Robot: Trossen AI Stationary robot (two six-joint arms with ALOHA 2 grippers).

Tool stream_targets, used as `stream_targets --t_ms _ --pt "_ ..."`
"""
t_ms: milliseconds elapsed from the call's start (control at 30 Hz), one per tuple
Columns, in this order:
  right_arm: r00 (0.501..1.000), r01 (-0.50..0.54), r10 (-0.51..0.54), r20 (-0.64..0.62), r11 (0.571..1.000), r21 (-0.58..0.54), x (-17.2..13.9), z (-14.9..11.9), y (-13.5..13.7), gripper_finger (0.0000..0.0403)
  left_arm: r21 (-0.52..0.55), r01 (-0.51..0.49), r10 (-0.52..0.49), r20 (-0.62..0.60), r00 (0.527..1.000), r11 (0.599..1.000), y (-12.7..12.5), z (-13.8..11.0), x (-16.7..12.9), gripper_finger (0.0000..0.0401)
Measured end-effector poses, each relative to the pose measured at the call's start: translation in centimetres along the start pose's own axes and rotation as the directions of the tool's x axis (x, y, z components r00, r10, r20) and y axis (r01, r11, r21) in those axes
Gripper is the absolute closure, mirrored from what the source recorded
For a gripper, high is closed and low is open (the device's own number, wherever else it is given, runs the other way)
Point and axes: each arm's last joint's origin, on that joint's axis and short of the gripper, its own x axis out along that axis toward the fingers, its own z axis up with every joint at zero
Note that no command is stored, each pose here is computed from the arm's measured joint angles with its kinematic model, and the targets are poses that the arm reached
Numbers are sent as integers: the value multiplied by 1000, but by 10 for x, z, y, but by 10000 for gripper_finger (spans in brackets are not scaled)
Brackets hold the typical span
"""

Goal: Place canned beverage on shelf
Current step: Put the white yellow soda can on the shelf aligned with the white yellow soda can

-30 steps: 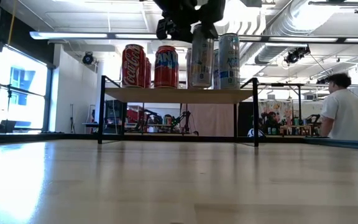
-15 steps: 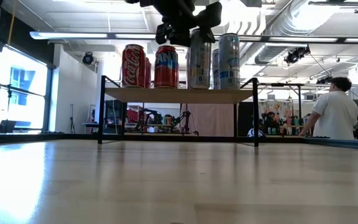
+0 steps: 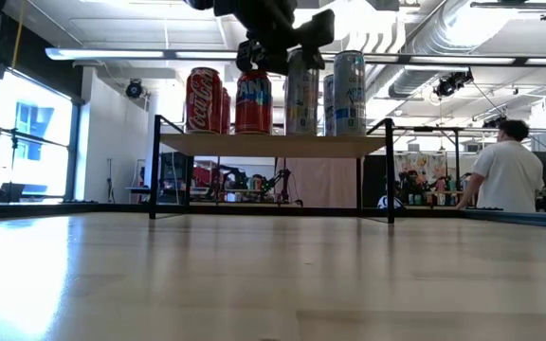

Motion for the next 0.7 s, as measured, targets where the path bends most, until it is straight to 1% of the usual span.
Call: stream_targets --t_ms 333,700 --pt "1000 0 0 0 1000 -1 0 0 0 64 -9 11 -11 -1 1000 1000 5 2 6 180" --pt "1000 0 0 0 1000 0 0 0 0 64 -10 9 -9 0 1000 1000 5 2 6 139"
